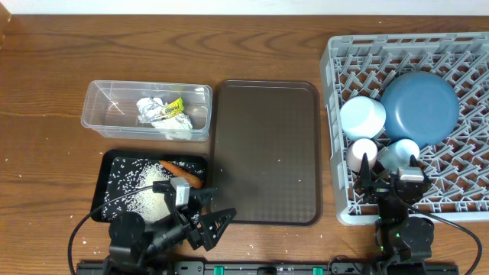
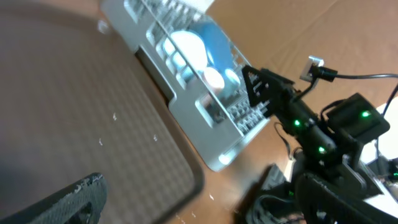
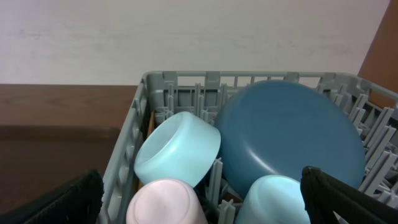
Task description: Sort waste into correct bins and load items into the dishwasher rack
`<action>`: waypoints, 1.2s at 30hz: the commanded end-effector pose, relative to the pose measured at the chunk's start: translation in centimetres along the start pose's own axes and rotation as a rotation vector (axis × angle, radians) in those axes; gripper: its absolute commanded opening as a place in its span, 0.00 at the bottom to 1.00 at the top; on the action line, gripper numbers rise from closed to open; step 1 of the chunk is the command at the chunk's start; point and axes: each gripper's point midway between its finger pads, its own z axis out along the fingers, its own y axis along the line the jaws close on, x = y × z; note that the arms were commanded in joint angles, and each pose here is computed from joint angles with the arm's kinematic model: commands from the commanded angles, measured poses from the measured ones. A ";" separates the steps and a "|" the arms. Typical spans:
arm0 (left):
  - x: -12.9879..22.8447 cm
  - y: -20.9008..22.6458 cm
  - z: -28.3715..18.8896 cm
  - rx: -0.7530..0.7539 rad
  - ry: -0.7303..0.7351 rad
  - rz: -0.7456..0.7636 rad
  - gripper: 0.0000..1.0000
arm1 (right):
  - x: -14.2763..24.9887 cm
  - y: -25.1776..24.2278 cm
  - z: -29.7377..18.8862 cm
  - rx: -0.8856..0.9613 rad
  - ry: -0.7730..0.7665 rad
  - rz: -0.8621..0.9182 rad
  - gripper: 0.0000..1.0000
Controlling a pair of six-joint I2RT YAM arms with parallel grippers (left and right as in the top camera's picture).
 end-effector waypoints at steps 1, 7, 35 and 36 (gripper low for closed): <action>-0.6 1.0 0.4 -0.017 -0.061 0.045 0.99 | 0.0 0.0 0.0 0.000 -0.001 -0.011 0.99; -5.0 3.0 0.2 -0.106 -0.309 0.196 0.99 | 0.0 0.0 0.0 0.000 -0.001 -0.010 0.99; -6.1 13.5 -4.2 -0.845 -0.223 0.788 0.99 | 0.0 0.0 0.0 0.000 -0.001 -0.010 0.99; -6.1 13.7 -4.4 -0.855 -0.226 0.785 0.99 | 0.0 0.0 0.0 0.000 -0.001 -0.011 0.99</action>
